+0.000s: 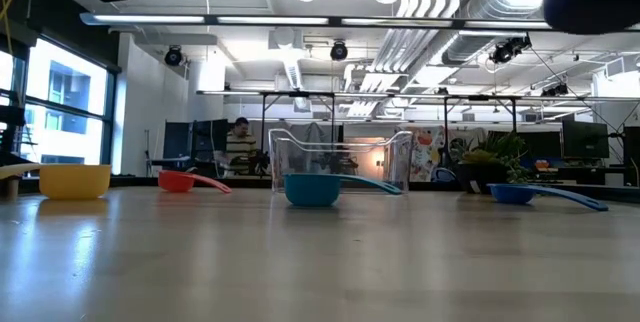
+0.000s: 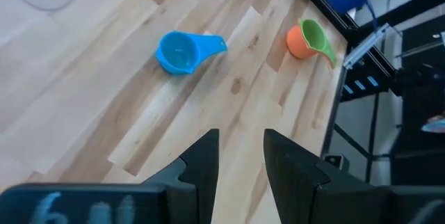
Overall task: Nest measuring cups in basket
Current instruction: Stack the dark blue measuring cup on top of the green measuring cup
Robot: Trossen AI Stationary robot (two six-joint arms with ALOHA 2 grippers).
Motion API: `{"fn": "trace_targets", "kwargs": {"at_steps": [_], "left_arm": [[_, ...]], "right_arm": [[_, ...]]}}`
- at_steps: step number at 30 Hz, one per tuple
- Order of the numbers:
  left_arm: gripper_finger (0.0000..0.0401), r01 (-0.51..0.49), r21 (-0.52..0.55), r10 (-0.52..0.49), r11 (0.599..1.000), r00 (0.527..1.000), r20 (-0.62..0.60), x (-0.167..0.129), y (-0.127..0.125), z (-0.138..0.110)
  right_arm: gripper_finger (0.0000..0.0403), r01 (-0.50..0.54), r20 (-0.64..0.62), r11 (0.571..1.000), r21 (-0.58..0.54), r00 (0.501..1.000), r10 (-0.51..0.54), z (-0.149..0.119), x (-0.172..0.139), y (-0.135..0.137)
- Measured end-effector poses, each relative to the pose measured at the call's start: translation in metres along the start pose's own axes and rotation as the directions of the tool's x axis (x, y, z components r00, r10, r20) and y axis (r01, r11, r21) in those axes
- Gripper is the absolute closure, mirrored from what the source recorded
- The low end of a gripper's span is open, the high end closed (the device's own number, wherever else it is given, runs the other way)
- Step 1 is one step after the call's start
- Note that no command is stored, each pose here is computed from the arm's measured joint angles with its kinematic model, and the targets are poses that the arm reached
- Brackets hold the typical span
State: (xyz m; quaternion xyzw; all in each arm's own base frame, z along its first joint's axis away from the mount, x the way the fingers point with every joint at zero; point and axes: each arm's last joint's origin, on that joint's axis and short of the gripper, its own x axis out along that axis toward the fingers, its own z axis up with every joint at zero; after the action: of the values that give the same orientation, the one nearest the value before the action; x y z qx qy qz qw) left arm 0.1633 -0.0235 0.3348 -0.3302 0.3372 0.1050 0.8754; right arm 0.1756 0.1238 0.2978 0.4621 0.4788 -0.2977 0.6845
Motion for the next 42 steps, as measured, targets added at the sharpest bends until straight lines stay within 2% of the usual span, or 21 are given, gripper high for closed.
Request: {"fn": "trace_targets", "kwargs": {"at_steps": [7,13,23,32,42], "left_arm": [[0.0298,-0.048,0.000,0.047,0.999,0.998,0.050,0.000,0.001,0.001],[0.0298,-0.051,-0.001,0.051,0.999,0.997,0.053,0.000,0.001,0.002],[0.0298,-0.051,0.000,0.051,0.999,0.997,0.053,0.000,0.001,0.002],[0.0298,-0.035,-0.002,0.035,0.999,0.997,0.068,0.002,-0.001,0.004],[0.0298,-0.039,-0.001,0.039,0.999,0.997,0.064,0.004,-0.002,0.004]], "right_arm": [[0.0402,0.041,-0.086,0.999,-0.023,0.995,-0.043,-0.016,0.021,0.010],[0.0402,0.117,-0.129,0.992,-0.056,0.984,-0.123,-0.028,0.040,0.015],[0.0403,0.162,-0.100,0.985,-0.062,0.981,-0.168,-0.043,0.042,0.009],[0.0403,0.092,-0.121,0.996,-0.020,0.988,-0.094,-0.050,0.068,-0.001],[0.0403,0.130,-0.142,0.991,-0.022,0.981,-0.132,-0.049,0.075,-0.008]]}}
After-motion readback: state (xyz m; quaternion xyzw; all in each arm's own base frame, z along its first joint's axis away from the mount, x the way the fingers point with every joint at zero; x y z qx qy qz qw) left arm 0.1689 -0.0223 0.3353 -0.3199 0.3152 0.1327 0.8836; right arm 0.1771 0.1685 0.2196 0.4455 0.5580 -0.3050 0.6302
